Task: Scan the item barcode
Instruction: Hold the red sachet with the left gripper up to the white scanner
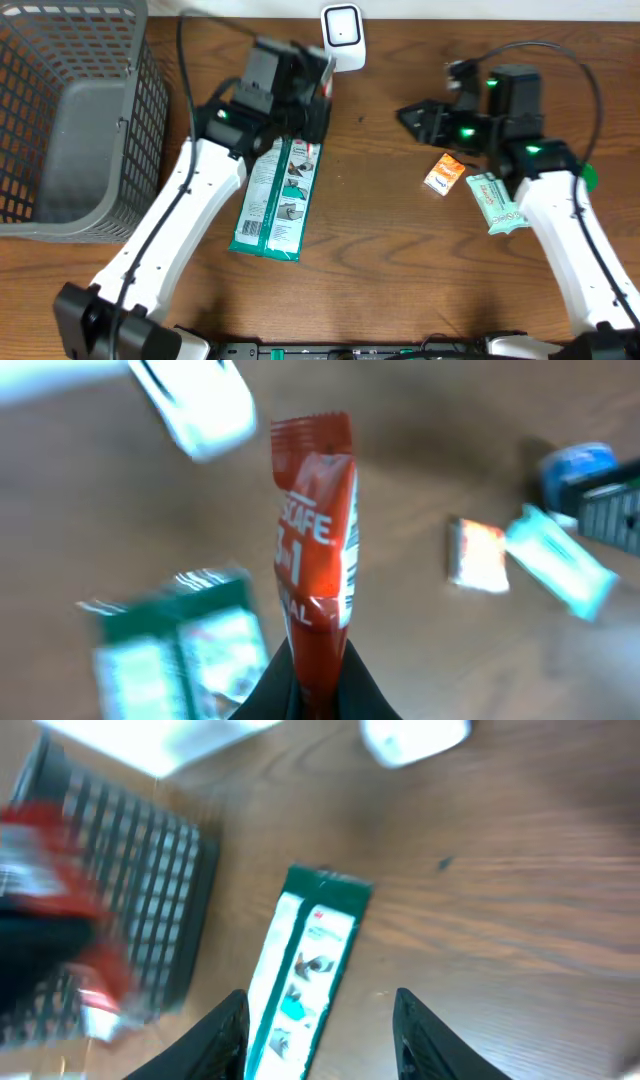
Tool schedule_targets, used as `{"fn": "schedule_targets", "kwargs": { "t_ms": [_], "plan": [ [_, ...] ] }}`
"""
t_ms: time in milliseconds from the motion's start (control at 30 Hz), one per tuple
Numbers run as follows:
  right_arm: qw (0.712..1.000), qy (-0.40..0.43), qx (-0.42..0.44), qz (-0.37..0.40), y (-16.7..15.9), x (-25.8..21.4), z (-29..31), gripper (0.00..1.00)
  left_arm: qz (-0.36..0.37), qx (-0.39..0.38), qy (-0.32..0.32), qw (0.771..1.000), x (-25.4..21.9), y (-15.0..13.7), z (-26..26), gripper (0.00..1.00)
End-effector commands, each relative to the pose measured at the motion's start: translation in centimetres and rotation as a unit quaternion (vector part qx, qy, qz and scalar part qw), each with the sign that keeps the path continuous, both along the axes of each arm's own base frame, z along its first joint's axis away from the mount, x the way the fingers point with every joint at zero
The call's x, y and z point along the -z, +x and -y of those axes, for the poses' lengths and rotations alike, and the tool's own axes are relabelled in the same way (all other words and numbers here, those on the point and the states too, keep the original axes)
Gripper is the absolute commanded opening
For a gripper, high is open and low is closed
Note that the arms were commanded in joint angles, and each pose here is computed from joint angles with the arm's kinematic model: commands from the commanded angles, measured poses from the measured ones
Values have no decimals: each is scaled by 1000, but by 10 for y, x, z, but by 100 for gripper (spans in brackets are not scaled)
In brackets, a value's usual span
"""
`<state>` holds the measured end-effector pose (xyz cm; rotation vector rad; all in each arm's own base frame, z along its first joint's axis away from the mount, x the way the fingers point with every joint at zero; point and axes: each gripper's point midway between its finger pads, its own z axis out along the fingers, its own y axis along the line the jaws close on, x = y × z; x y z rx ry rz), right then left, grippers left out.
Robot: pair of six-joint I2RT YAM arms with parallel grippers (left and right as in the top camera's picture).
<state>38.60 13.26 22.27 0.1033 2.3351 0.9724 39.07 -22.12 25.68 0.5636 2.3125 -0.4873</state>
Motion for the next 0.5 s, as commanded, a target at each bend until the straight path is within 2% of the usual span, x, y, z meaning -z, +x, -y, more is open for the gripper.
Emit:
{"fn": "schedule_targets", "kwargs": {
  "t_ms": [0, 100, 167, 233, 267, 467],
  "plan": [
    [999, -4, 39, 21, 4, -16, 35, 41, 121, -25, 105, 987, -56, 27, -27, 7],
    [997, -5, 80, 16, 9, -15, 67, 40, 137, -37, 142, 980, -66, 45, -32, 7],
    [994, -11, 104, 15, 11, -13, 85, 53, 144, -41, 160, 976, -63, 62, -30, 7],
    [992, -19, 126, 10, 13, -11, 99, 78, 153, -55, 180, 970, -54, 83, -29, 7],
    [991, -22, 134, 3, 11, -8, 103, 99, 160, -61, 194, 966, -48, 94, -30, 7],
    [984, -51, 166, -27, 6, 7, 117, 99, 219, -58, 288, 930, 1, 161, -23, 7]
  ]
}}
